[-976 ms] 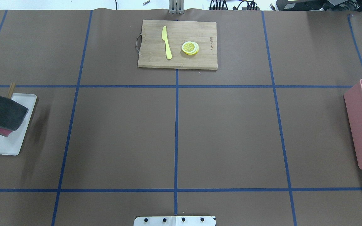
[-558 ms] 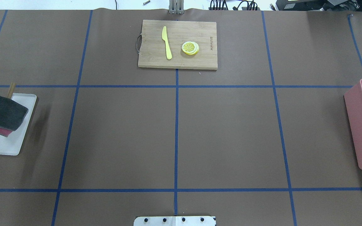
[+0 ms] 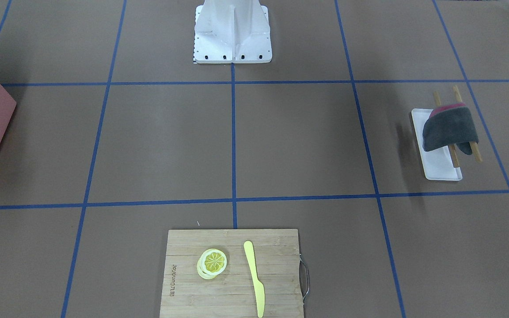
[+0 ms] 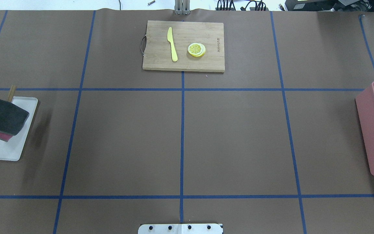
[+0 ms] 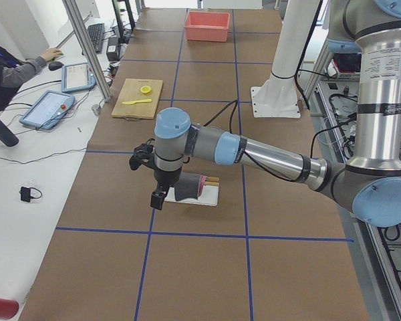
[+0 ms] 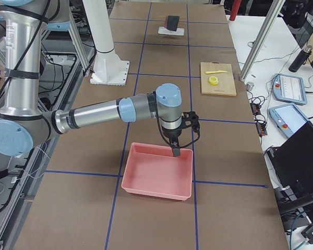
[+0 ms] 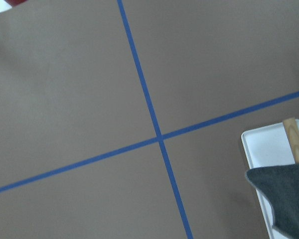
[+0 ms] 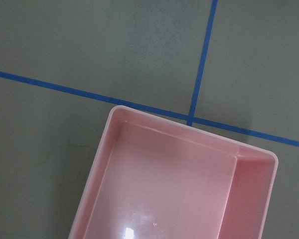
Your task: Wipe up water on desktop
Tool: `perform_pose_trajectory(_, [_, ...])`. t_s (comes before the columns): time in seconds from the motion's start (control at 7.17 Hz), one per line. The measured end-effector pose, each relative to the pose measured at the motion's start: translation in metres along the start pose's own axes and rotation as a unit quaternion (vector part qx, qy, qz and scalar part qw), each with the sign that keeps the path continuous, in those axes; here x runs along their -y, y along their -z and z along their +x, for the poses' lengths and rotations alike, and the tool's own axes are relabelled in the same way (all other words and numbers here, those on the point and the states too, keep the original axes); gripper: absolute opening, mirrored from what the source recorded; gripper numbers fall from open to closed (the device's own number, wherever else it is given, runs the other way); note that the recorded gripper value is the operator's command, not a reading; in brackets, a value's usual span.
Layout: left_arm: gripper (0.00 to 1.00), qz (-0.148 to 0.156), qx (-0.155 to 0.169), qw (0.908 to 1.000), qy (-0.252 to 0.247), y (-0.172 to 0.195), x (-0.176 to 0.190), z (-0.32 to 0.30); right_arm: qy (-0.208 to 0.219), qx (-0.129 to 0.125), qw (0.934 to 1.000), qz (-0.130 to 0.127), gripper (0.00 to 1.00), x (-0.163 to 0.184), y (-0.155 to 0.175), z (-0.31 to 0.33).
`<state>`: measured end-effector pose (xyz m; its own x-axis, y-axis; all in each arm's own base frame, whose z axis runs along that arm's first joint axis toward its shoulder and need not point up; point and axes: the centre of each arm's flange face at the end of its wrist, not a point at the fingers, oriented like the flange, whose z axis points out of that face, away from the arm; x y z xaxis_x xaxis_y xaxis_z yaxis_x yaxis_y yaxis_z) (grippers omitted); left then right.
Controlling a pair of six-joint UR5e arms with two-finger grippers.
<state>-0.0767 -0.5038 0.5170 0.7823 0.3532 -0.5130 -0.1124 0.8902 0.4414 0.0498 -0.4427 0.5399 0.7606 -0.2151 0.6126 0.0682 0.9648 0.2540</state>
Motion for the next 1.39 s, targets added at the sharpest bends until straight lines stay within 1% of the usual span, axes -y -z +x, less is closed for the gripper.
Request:
perform_pose_trajectory(0.14, [0.99,0.022,0.003,0.9996,-0.019,-0.001,0.006,-0.002,0.003,0.0,1.0,0.003,1.0,-0.003,-0.001,0.001])
perform_pose_trajectory(0.28, [0.99,0.035,0.004,0.999,-0.028,-0.003,0.01,-0.003,0.005,0.0,1.0,0.008,1.0,-0.002,0.0,0.0])
perform_pose_trajectory(0.42, [0.99,0.043,0.003,0.9985,-0.035,-0.004,0.014,-0.002,0.004,0.0,0.9999,0.014,1.0,0.0,0.004,-0.003])
perform_pose_trajectory(0.56, [0.99,0.043,-0.005,0.9983,-0.037,-0.013,0.02,0.012,0.0,0.001,0.9999,0.017,1.0,0.003,0.006,-0.005])
perform_pose_trajectory(0.7, [0.99,0.037,-0.025,0.9987,-0.025,-0.029,0.027,0.037,-0.004,0.004,0.9998,0.018,1.0,0.003,0.006,-0.006])
perform_pose_trajectory(0.84, [0.99,0.029,-0.056,0.998,-0.004,-0.045,0.026,0.063,-0.006,0.007,0.9998,0.017,1.0,0.003,0.005,-0.007])
perform_pose_trajectory(0.98, [0.98,0.022,-0.092,0.9953,0.02,-0.061,0.014,0.083,-0.008,0.009,0.9998,0.016,1.0,0.002,0.005,-0.006])
perform_pose_trajectory(1.12, [0.98,0.014,-0.127,0.9908,0.047,-0.075,-0.003,0.102,-0.008,0.009,0.9998,0.015,1.0,0.001,0.004,-0.006])
perform_pose_trajectory(1.25, [0.98,0.004,-0.152,0.9863,0.064,-0.091,-0.02,0.12,-0.009,0.009,0.9998,0.014,1.0,0.0,0.003,-0.005])
perform_pose_trajectory(1.39, [0.88,-0.004,-0.168,0.9834,0.068,-0.107,-0.034,0.132,-0.01,0.009,0.9998,0.013,1.0,-0.001,0.002,-0.005])
